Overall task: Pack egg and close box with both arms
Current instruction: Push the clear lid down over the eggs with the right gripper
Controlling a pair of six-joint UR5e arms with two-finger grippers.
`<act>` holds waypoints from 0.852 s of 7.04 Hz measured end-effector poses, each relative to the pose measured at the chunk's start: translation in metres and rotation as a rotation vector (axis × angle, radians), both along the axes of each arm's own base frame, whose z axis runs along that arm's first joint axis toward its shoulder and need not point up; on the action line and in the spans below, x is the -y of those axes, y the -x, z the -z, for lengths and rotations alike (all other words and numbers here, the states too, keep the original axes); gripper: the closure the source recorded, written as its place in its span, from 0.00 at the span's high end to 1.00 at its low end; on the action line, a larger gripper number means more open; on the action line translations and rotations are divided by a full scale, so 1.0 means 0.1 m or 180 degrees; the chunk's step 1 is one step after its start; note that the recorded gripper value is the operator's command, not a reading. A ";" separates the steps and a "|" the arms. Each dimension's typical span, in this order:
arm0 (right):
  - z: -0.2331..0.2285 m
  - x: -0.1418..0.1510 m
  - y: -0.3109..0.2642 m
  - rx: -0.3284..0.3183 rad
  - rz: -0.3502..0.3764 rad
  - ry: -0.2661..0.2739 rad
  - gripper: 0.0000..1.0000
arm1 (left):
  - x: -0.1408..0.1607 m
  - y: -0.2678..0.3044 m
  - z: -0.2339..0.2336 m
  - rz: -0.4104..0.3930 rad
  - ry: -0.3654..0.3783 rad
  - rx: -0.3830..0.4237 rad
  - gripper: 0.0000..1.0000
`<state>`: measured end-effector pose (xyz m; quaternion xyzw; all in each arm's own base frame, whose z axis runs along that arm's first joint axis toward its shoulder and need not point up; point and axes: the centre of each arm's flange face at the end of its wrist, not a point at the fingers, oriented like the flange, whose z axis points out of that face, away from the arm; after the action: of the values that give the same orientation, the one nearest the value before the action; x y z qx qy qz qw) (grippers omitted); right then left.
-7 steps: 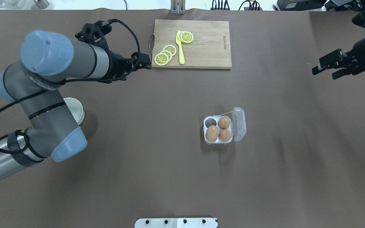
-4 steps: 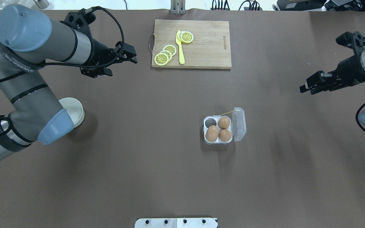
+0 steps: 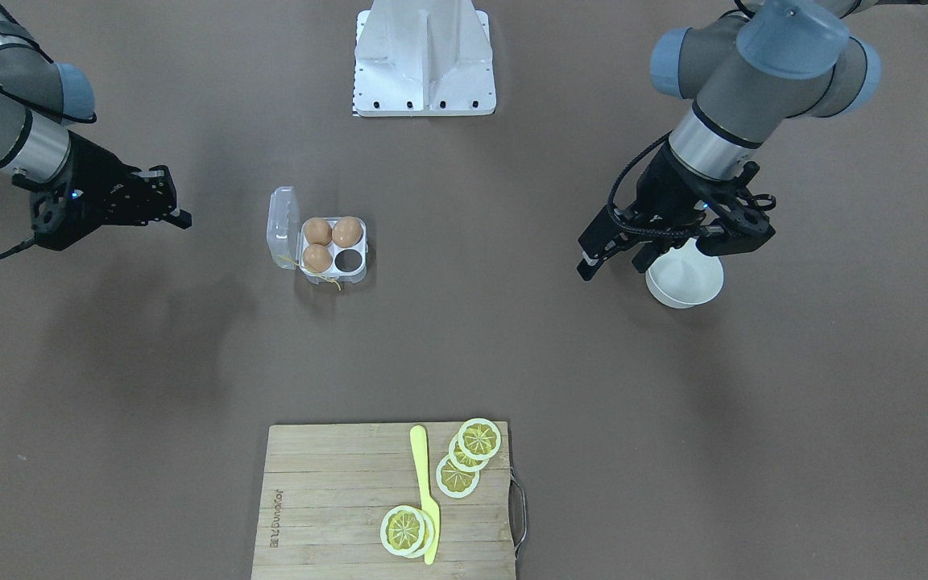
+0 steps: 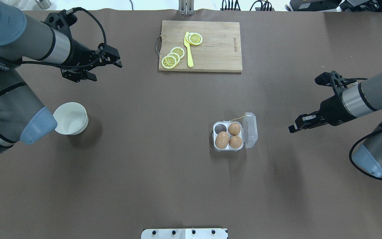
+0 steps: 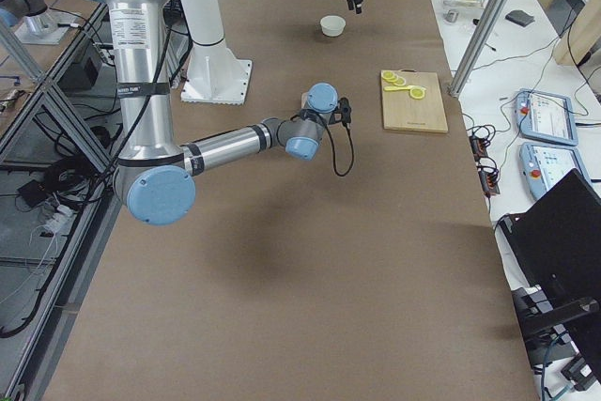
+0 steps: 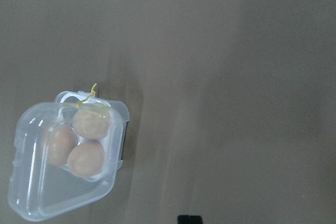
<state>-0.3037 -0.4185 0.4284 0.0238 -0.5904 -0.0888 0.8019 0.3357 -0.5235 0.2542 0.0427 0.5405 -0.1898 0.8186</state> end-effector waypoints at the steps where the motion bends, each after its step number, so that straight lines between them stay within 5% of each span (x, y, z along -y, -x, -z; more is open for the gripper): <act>1: 0.08 -0.10 0.12 0.0019 0.0039 0.0052 0.00 | 0.01 0.03 -0.01 0.0002 0.0010 -0.0006 0.98; 6: 0.30 -0.15 0.55 0.0014 -0.0021 0.0043 0.00 | 0.03 0.07 0.01 0.0026 0.0032 -0.0024 0.98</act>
<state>-0.3586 -0.4032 0.3983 0.0206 -0.5926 -0.0821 0.8010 0.3284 -0.5261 0.2536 0.0401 0.5424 -0.1960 0.8159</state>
